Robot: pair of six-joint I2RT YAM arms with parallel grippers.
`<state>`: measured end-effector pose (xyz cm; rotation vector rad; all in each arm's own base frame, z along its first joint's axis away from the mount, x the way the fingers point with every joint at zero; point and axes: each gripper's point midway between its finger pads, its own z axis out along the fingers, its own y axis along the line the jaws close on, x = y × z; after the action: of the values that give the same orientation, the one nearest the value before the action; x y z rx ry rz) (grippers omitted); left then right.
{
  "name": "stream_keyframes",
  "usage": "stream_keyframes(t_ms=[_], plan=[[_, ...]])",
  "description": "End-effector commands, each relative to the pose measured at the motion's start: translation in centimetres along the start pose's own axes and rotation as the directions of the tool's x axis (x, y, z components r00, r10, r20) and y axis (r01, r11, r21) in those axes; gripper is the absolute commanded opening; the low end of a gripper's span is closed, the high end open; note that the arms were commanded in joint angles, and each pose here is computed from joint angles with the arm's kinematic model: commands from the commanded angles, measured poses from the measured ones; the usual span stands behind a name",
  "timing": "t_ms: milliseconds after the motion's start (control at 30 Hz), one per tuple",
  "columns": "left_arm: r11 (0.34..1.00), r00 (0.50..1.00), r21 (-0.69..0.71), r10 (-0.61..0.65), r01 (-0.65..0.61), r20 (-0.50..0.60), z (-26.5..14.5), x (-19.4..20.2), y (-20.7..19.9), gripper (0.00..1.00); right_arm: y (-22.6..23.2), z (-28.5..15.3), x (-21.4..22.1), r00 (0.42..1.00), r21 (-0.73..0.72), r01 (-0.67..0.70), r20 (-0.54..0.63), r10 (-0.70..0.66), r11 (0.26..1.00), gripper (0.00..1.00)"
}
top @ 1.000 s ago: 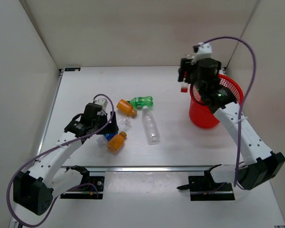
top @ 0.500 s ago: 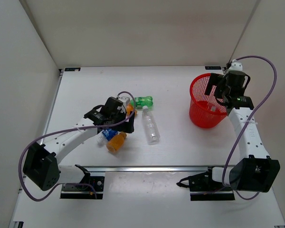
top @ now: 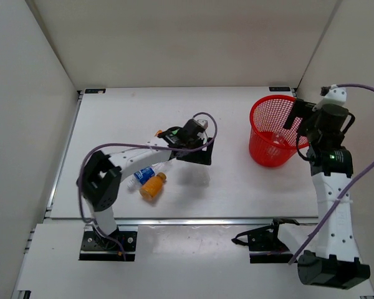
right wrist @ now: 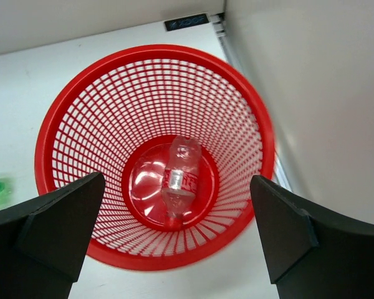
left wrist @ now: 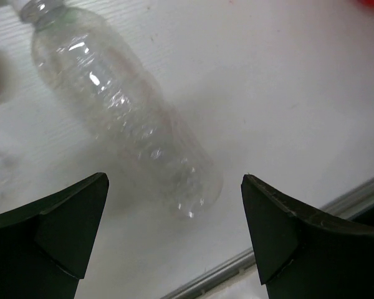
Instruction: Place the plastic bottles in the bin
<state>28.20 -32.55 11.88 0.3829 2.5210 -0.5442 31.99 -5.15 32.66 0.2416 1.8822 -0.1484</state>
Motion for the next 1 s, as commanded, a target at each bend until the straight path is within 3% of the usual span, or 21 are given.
stream_keyframes(t_ms=[0,100,333,467,567,667,767,900,967], plan=[[0.996,0.999,-0.076,-0.051,0.051,-0.001,2.3,-1.3,-0.2,0.99,-2.1,-2.8,-0.6,0.999,0.072,-0.033,0.043,0.030,0.997,1.00],[0.983,0.998,-0.176,-0.057,0.050,-0.037,4.0,-0.6,1.4,0.99,-3.3,-4.4,0.0,0.999,0.114,-0.036,0.037,0.032,0.993,1.00],[0.985,0.995,-0.165,-0.056,0.042,-0.080,7.2,1.1,1.3,0.98,-4.0,-5.2,2.6,0.999,0.144,-0.054,0.004,0.054,0.988,0.99],[0.994,0.996,-0.101,-0.039,0.030,-0.082,7.7,-0.1,-0.8,0.82,-4.6,-5.6,4.0,0.997,0.182,-0.071,-0.003,0.073,0.981,0.99],[0.999,1.000,-0.034,-0.009,0.010,0.018,5.6,-3.4,-3.3,0.68,-4.7,-6.4,4.2,0.998,0.178,-0.056,0.002,0.056,0.982,0.99],[0.999,0.992,0.034,0.012,-0.016,0.127,2.8,-7.7,-5.6,0.58,-2.6,-7.2,4.0,1.000,0.057,-0.026,0.019,0.025,0.998,1.00],[0.992,0.963,0.104,0.040,-0.070,0.265,-1.0,-12.6,-8.8,0.56,0.3,-7.7,4.1,1.000,-0.087,0.015,0.025,-0.012,0.996,0.99],[0.968,0.851,0.204,0.020,-0.148,0.524,-6.7,-20.3,-13.3,0.63,3.5,-9.5,4.9,0.998,-0.234,0.054,0.057,-0.041,0.971,0.99],[0.953,0.799,0.234,0.016,-0.195,0.601,-8.6,-22.6,-16.0,0.59,5.8,-10.2,6.4,0.996,-0.341,0.093,0.044,-0.083,0.935,1.00]])
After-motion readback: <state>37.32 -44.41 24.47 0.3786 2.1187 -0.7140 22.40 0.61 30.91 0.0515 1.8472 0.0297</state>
